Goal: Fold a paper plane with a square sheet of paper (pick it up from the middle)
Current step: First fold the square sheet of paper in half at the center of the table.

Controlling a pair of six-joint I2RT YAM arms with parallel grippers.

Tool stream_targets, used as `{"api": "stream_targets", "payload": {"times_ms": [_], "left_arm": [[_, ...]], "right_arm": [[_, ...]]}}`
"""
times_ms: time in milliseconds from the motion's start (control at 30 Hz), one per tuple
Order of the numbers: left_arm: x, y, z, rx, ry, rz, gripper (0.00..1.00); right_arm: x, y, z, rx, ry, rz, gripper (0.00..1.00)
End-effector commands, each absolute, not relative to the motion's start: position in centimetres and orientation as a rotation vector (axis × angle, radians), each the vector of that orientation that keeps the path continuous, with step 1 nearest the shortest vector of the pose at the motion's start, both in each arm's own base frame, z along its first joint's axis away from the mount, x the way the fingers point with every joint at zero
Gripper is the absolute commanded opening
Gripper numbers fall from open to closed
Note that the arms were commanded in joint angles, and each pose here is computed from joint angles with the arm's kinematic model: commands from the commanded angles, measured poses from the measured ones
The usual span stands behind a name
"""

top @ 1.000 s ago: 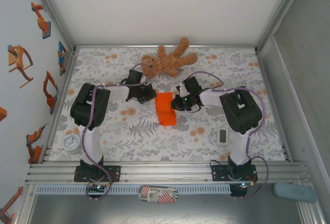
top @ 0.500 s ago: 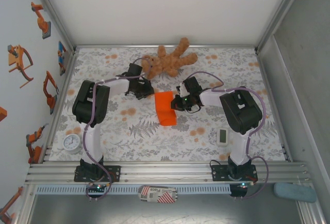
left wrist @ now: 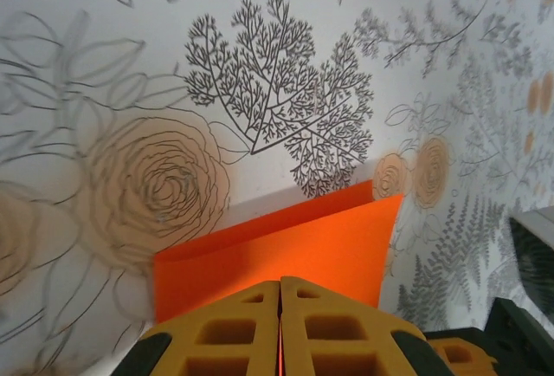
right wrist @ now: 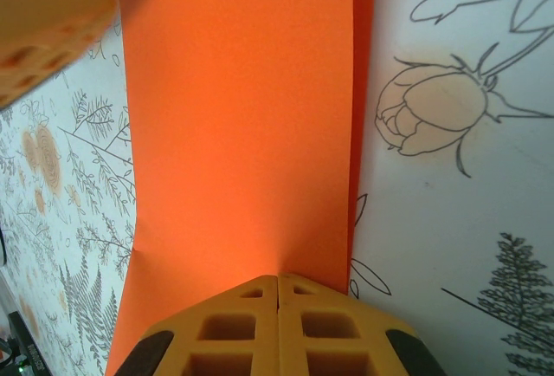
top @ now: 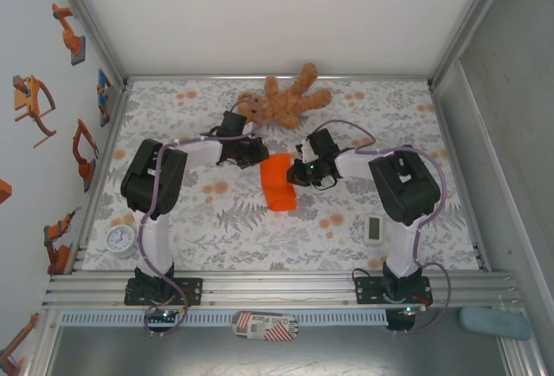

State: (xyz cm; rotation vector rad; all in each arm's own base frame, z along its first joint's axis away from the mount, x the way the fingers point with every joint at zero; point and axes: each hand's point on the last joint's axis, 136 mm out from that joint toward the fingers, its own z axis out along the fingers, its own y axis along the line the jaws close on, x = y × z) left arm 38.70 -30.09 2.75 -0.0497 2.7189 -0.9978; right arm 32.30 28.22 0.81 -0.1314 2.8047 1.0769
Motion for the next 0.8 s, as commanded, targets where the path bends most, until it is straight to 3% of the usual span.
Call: {"api": "stream_targets", "payload": {"times_ms": [0, 300, 533, 767], "left_arm": [[39.5, -30.0, 1.7, -0.084, 2.746, -0.982, 0.10], [41.4, -24.9, -0.2, -0.221, 2.810, -0.733, 0.09], [41.0, -25.3, 4.7, -0.256, 2.673, -0.925, 0.10], [35.3, -29.6, 6.8, -0.229, 2.644, -1.097, 0.10]], "right_arm": [[25.8, 19.3, -8.5, 0.062, 3.201, 0.485, 0.00], [25.9, 19.2, -8.7, 0.071, 3.197, 0.478, 0.00], [25.9, 19.3, -8.9, 0.087, 3.200, 0.480, 0.00], [25.7, 19.3, -9.0, 0.086, 3.206, 0.486, 0.00]]}}
